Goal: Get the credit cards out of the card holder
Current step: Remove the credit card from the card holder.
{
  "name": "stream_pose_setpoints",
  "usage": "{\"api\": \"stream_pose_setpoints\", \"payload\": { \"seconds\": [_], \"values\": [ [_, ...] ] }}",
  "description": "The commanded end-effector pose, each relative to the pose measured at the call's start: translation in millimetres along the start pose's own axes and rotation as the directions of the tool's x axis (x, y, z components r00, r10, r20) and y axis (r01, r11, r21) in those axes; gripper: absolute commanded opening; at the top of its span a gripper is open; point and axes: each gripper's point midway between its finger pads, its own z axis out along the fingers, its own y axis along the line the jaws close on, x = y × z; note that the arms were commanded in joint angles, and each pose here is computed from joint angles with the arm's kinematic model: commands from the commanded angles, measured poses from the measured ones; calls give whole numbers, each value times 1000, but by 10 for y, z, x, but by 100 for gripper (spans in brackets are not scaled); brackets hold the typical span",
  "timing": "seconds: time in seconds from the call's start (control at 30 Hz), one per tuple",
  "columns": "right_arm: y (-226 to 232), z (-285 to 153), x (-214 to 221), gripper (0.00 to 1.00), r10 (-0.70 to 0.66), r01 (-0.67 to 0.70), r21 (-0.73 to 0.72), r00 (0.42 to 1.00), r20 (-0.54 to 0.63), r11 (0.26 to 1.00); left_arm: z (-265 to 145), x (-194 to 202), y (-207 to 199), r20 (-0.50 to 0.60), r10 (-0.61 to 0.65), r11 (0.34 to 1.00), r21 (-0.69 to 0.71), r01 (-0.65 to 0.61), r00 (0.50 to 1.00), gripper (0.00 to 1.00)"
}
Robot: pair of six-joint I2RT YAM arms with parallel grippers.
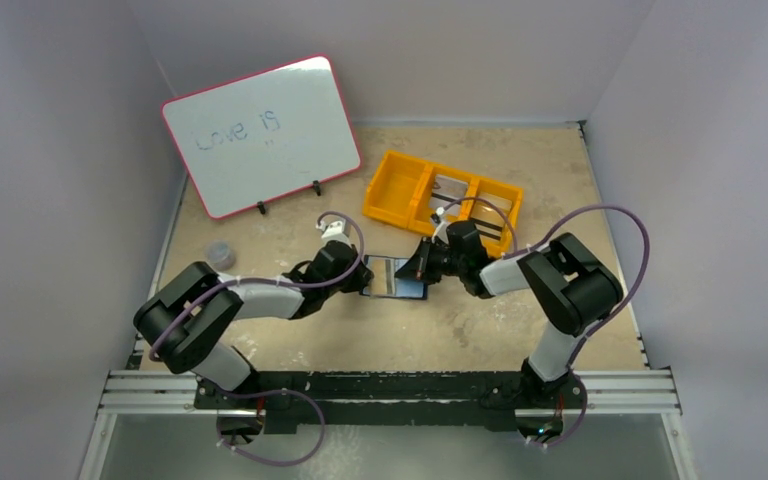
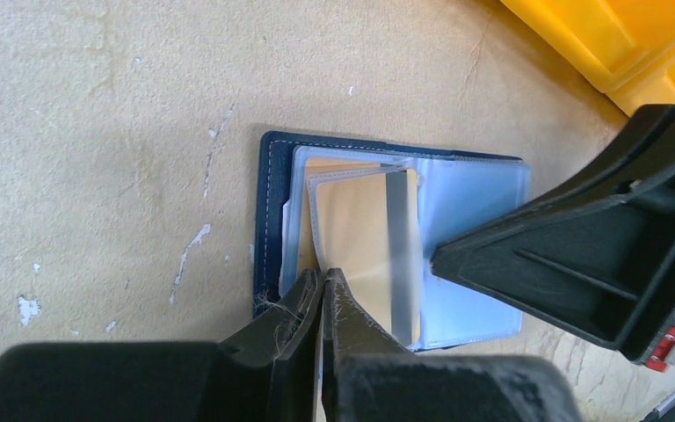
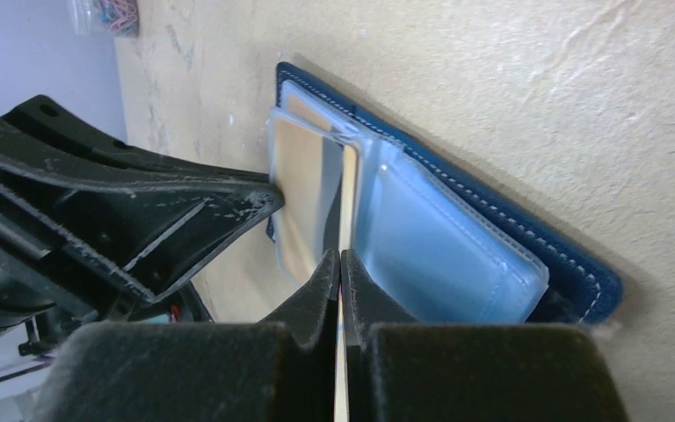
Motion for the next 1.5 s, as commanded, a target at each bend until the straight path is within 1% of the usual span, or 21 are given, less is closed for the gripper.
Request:
{"api": "stream_pose_setpoints", "payload": {
  "seconds": [0.0, 0.17, 0.2, 0.27, 0.3, 0.33, 0.4, 0.47, 0.57, 0.63, 0.67, 0.73, 0.8, 0.87, 0.97, 1.1, 1.17, 1.2, 1.27, 1.33, 1.47],
  "values": [
    [65, -60, -81, 0, -26, 25, 24, 999, 39, 999, -111, 301, 505, -99, 56, 983, -170, -72, 994, 0],
    [62, -44, -50, 0, -7, 6, 19, 1000, 23, 1000, -108, 287, 371, -117, 78, 989, -115, -91, 990, 0],
    [42, -45, -62, 5, -12, 12, 31, 999, 30, 999, -106, 284, 349, -118, 78, 990, -107, -91, 990, 0],
    [11, -55, -79, 23, -18, 16, 52, 999, 40, 999, -109, 280, 316, -120, 72, 992, -94, -83, 990, 0],
    [-7, -49, -74, 27, -24, 22, 60, 999, 34, 998, -114, 274, 294, -119, 65, 993, -86, -75, 991, 2],
    [-16, -33, -88, 29, -39, 37, 66, 999, 29, 997, -120, 277, 269, -119, 59, 995, -74, -68, 991, 6],
    [-59, 6, -72, 31, -36, 35, 78, 999, 11, 996, -131, 268, 183, -121, 51, 998, -36, -56, 991, 12],
    [-49, 42, -52, 31, -35, 35, 53, 999, 2, 998, -138, 278, 90, -138, 60, 998, 6, -60, 989, 17],
    [-32, 73, -43, 33, -23, 23, 33, 1000, -2, 999, -157, 349, -33, -199, 101, 994, 69, -89, 975, 22],
    [-57, 75, -27, 33, -20, 21, 39, 1000, -7, 999, -182, 384, -71, -227, 121, 991, 92, -102, 967, 23],
    [-52, 74, -20, 32, -21, 21, 37, 1000, -9, 999, -190, 390, -56, -231, 124, 991, 86, -107, 965, 21],
    [-42, 77, -22, 28, -22, 23, 32, 1000, -8, 999, -191, 381, -14, -228, 133, 990, 66, -121, 965, 13],
    [-13, 79, -34, 27, -21, 21, 18, 1000, -3, 1000, -176, 378, 20, -231, 149, 989, 50, -141, 961, 1],
    [-8, 80, -43, 27, -18, 18, 20, 1000, -2, 1000, -149, 371, 65, -235, 156, 988, 24, -154, 960, 0],
    [2, 64, -44, 31, -21, 21, 21, 1000, -1, 1000, -130, 349, 144, -225, 156, 986, -19, -164, 962, 0],
    [79, 85, -24, 33, -44, 44, -30, 999, -18, 999, -119, 402, 207, -231, 155, 986, -31, -167, 960, 0],
    [38, 115, 12, 27, -39, 38, -29, 999, -33, 999, -95, 439, 201, -232, 138, 989, -20, -147, 963, 0],
    [33, 118, 24, 25, -35, 34, -35, 999, -32, 999, -80, 457, 182, -229, 124, 992, -8, -129, 965, 0],
    [68, 124, 38, 17, -34, 31, -62, 999, -34, 998, -69, 505, 117, -229, 93, 996, 36, -87, 969, 0],
    [80, 124, 29, 17, -29, 27, -65, 999, -31, 998, -62, 556, 47, -236, 61, 996, 81, -43, 970, 0],
    [148, 68, 52, 5, -29, 26, -91, 999, -37, 996, -32, 611, 47, -242, 32, 996, 90, -11, 970, 0]
  ]
}}
